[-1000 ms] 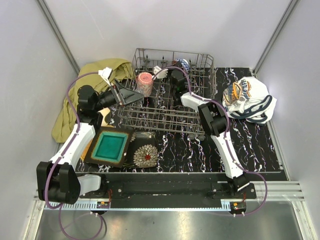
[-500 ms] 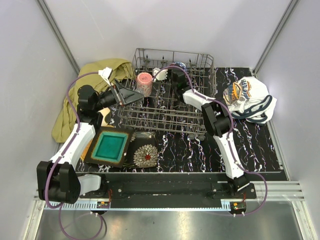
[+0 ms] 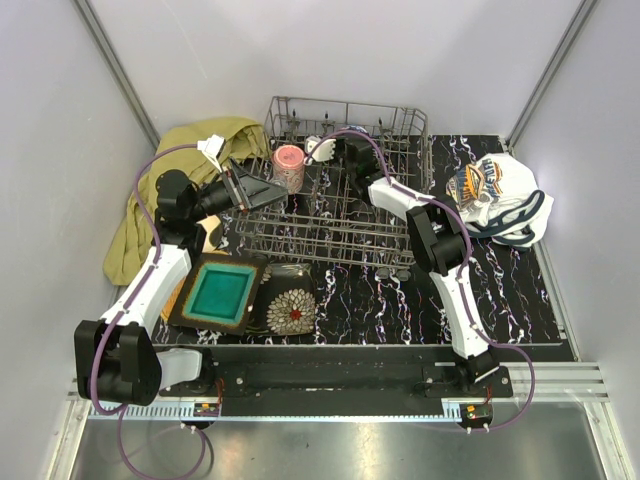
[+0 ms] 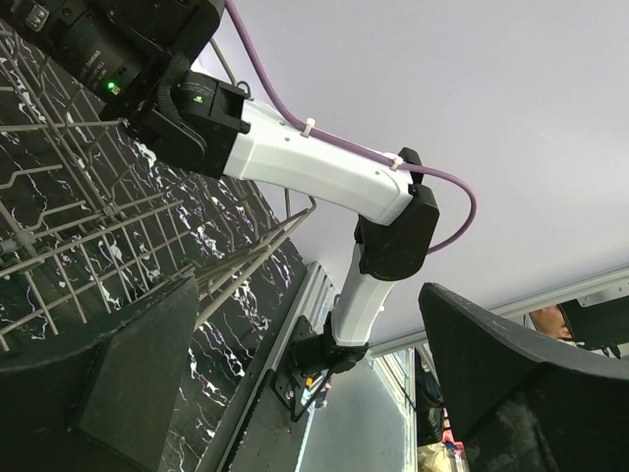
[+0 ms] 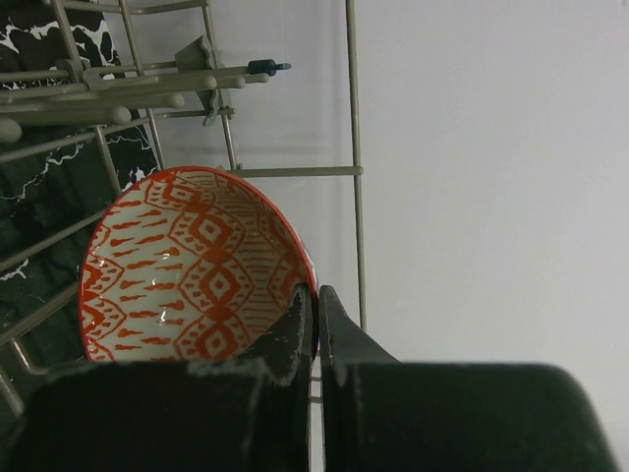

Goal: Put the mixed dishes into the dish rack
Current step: Pass the bowl from the right arm to the left

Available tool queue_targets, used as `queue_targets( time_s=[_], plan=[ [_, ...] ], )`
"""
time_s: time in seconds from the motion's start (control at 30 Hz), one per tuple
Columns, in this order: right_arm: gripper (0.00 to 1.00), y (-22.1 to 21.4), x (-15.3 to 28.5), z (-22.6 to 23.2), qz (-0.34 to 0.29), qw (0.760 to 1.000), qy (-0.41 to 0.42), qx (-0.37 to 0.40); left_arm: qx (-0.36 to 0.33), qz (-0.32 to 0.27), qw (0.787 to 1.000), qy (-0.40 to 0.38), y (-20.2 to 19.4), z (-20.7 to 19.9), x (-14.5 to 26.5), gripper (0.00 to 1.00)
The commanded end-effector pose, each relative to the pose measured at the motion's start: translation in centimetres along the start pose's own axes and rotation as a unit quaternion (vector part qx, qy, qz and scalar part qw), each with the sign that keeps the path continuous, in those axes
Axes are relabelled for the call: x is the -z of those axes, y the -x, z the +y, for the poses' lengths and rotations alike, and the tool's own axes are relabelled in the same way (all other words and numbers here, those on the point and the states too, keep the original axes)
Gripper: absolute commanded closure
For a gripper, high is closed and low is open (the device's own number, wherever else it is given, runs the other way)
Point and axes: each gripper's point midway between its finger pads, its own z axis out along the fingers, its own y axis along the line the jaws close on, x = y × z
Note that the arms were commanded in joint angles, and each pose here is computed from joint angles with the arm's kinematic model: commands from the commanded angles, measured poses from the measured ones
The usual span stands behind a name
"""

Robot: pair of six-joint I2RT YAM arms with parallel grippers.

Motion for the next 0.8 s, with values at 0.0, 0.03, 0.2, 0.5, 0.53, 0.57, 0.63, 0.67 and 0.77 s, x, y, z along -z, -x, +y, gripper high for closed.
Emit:
queue_targets(
  time_s=[0.0, 0.03, 0.2, 0.5, 0.53, 0.57, 0.63, 0.67, 0.77],
  plan=[
    [1.00, 1.2, 1.3, -8.0, -0.023, 0.994, -0.098, -0.048, -0.023, 0.003, 1.000, -0.015, 0.1, -0.4, 0.1, 0.02],
    [1.00, 1.3, 1.3, -9.4, -0.025, 0.990, -0.122, -0.067, -0.022, 0.003, 1.000, -0.015, 0.1, -0.4, 0.1, 0.02],
    [1.00, 1.2, 1.7, -12.6, -0.025, 0.976, -0.179, -0.119, -0.023, 0.003, 1.000, -0.015, 0.2, -0.5, 0.1, 0.02],
    [1.00, 0.7, 4.2, -18.6, -0.025, 0.939, -0.237, -0.248, -0.030, -0.002, 0.999, -0.011, 0.6, -0.8, 0.1, 0.02],
    [1.00, 1.0, 5.6, -20.7, -0.035, 0.931, -0.247, -0.266, -0.031, -0.001, 0.999, -0.010, 0.6, -0.8, 0.0, 0.02],
    [1.00, 0.9, 6.3, -21.4, -0.038, 0.926, -0.246, -0.283, -0.039, -0.004, 0.999, -0.010, 0.9, -1.1, 0.0, 0.02],
    [1.00, 1.1, 8.4, -23.3, -0.048, 0.909, -0.241, -0.337, -0.040, -0.006, 0.999, -0.001, 1.1, -1.1, 0.0, 0.02],
    [1.00, 0.8, 9.2, -23.9, -0.050, 0.902, -0.241, -0.355, -0.051, -0.013, 0.999, 0.001, 1.6, -1.4, 0.0, 0.02],
    [1.00, 1.1, 12.9, -26.1, -0.072, 0.870, -0.220, -0.434, -0.055, -0.026, 0.998, 0.001, 2.2, -2.4, 0.0, 0.02]
  ],
)
